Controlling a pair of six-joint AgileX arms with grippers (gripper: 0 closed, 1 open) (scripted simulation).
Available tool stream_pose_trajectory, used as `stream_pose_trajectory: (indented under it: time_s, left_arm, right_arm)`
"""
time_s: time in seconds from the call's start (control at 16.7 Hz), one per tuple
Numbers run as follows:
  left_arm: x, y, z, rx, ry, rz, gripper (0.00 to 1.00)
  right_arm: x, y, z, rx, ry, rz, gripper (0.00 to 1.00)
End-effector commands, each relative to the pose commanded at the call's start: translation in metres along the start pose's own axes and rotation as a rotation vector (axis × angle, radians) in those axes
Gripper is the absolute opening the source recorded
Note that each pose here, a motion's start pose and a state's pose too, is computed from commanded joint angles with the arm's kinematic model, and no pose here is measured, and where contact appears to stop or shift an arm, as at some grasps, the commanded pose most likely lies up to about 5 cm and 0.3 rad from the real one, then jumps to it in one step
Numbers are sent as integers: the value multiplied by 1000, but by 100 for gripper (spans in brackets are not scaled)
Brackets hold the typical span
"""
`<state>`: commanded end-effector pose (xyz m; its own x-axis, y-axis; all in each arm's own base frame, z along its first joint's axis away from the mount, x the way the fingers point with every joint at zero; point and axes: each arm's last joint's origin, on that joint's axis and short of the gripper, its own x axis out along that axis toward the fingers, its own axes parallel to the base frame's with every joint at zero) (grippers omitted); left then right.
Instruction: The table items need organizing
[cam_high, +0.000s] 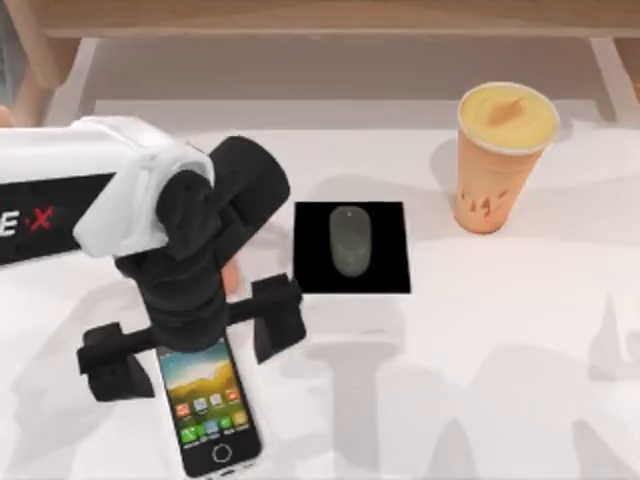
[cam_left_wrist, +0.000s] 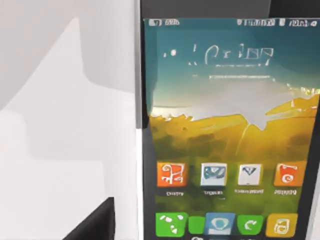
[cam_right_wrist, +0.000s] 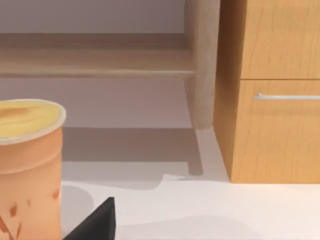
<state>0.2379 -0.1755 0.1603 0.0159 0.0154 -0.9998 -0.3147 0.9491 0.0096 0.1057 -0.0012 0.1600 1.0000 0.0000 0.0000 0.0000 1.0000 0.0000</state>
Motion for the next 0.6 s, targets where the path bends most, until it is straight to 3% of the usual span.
stream_pose_trajectory:
  time_s: [0.42,0.6]
  left_arm:
    - [52,3,1,0,2,2,100]
    - [57,5,4,1,1,2,100]
  right_arm:
    - [0,0,0,0,0,0,100]
    - [0,0,0,0,0,0,100]
